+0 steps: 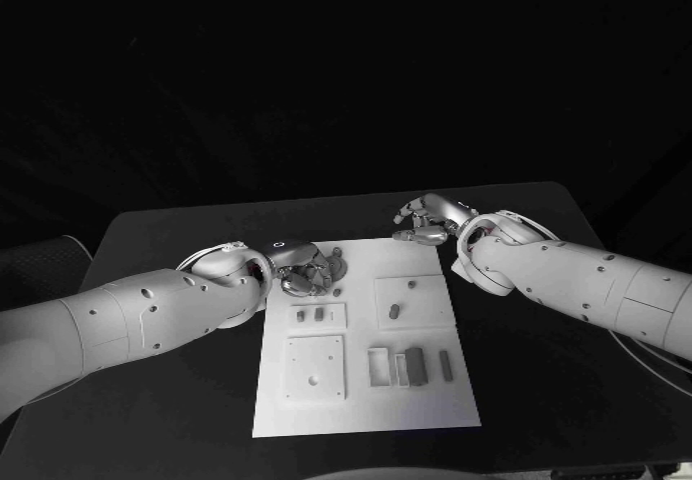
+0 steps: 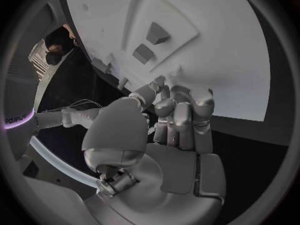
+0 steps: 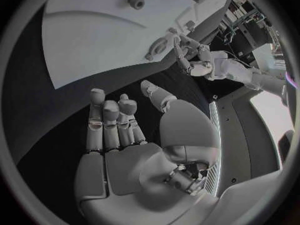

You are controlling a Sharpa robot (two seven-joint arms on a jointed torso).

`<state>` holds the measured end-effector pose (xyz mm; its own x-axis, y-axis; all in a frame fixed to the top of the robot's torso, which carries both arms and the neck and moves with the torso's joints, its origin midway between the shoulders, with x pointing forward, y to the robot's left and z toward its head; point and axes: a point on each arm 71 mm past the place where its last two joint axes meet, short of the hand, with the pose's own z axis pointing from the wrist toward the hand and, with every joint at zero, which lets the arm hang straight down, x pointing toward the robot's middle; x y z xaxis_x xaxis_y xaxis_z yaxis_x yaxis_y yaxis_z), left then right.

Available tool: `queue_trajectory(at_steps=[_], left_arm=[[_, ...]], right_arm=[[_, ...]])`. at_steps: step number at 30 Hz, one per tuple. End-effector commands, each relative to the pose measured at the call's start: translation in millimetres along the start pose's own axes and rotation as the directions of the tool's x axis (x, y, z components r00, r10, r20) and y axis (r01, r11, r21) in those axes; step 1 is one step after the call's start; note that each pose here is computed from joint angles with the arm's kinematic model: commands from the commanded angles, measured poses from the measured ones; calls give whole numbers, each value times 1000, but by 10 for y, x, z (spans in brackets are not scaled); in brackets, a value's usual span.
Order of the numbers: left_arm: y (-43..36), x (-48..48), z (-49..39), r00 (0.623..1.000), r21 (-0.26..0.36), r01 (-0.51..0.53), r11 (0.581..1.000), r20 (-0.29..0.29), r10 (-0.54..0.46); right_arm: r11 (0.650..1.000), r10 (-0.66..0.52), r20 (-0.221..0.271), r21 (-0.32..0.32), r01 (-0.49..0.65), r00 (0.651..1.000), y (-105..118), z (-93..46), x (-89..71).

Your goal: Assemble the parts on the task board

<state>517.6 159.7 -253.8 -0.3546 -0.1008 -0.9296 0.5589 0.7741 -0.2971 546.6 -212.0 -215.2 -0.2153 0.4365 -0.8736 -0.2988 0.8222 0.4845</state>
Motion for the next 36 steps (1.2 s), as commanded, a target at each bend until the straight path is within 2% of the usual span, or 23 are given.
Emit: queue_trajectory(at_steps=[1,10,21,36], left_arm=[[-3,-21,-19,1000,1,17,1000,16,-17],[2,-17,10,1000,-9,13,1000,7,-13],[-1,-32,-1,999,-2,12,1000,30,-12],[-66,19,32,1000,21,0,1000,-24,0]], right_arm=[[1000,0,-4,-7,0,1000,3,-3,2],[1000,1,-4,-9,-1,1000,12,-1,6],[1000,0,-3,-8,0,1000,4,-6,2],[1000,0,-3,-8,0,1000,6,-6,2]])
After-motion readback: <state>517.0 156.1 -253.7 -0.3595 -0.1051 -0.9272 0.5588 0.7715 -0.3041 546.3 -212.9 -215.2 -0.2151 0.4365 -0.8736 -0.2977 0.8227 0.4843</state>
